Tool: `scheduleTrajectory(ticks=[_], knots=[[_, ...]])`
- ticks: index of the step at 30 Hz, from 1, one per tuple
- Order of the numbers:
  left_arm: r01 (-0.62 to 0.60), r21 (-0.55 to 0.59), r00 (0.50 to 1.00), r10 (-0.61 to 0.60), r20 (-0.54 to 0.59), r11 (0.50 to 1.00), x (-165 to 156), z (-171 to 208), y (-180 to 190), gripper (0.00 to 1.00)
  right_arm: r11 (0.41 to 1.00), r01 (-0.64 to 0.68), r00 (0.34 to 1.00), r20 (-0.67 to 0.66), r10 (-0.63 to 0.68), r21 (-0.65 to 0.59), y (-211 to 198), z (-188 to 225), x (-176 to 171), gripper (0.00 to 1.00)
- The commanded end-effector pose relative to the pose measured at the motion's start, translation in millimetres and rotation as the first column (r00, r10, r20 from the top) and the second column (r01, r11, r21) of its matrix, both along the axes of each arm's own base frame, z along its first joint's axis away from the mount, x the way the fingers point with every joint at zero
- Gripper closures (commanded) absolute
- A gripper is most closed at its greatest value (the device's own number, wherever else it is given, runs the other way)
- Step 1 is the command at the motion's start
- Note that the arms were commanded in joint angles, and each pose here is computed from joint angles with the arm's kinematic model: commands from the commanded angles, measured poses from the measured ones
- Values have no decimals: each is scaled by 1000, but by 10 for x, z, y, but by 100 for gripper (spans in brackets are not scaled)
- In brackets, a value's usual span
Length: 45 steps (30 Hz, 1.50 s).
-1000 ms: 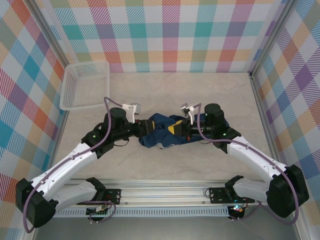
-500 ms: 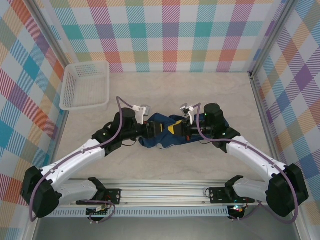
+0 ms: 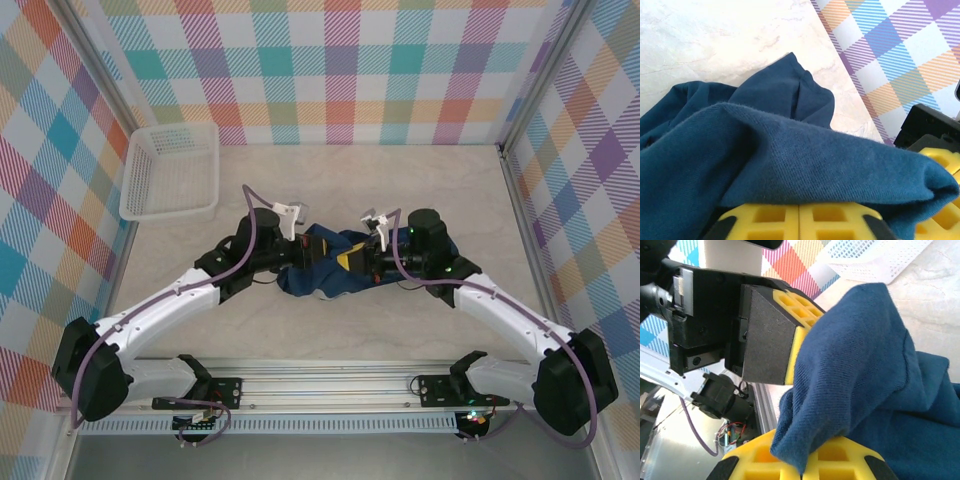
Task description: Fold the inside-out t-shirt
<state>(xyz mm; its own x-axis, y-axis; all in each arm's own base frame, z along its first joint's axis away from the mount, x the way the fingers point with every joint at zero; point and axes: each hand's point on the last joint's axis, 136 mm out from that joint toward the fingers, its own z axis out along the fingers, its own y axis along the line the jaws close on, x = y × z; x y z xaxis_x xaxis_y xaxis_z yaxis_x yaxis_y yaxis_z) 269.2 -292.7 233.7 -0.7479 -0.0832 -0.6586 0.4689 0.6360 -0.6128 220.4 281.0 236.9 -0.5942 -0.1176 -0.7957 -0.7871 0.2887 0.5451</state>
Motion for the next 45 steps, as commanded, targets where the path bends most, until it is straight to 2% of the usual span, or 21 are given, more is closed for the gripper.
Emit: scheduleTrajectory(ticks=[1,5,10,13,15,19,22,24,28,33,36,39,45], knots=[[23,-24,995,-21,95,999,-8,336,-19,100,996,55,997,57,-51,-74,-108,-80,45,100],[69,-87,989,-57,136,994,-160,658,100,100,953,208,977,94,-192,-220,-323,-239,260,100],[167,-160,984,-155,89,973,-404,895,170,100,915,295,955,122,-270,-277,-421,-205,434,100],[208,-219,978,-200,62,953,-496,981,188,100,896,325,946,125,-300,-303,-445,-205,513,97],[216,-244,976,-210,53,945,-523,1016,190,100,887,335,942,127,-311,-318,-457,-196,534,91],[185,-262,983,-181,40,947,-471,1034,210,100,849,368,928,196,-315,-379,-551,-178,521,69],[152,-270,988,-148,35,951,-411,1044,238,100,820,396,913,270,-304,-414,-646,-137,455,62],[133,-272,991,-130,28,953,-381,1045,253,100,845,368,919,292,-266,-388,-611,-64,337,61],[100,-262,995,-100,13,960,-327,1003,277,100,962,147,952,297,-74,-231,-251,171,-117,66],[88,-259,996,-89,9,962,-313,983,287,100,990,-92,960,255,118,-111,173,299,-479,68],[85,-257,996,-86,7,963,-316,970,293,100,989,-129,964,227,142,-70,331,317,-457,67],[84,-257,996,-85,4,963,-321,945,297,100,992,-109,967,223,121,-66,401,310,-346,67],[84,-256,996,-86,2,963,-323,917,297,100,995,-82,970,225,92,-53,470,332,-231,77]])
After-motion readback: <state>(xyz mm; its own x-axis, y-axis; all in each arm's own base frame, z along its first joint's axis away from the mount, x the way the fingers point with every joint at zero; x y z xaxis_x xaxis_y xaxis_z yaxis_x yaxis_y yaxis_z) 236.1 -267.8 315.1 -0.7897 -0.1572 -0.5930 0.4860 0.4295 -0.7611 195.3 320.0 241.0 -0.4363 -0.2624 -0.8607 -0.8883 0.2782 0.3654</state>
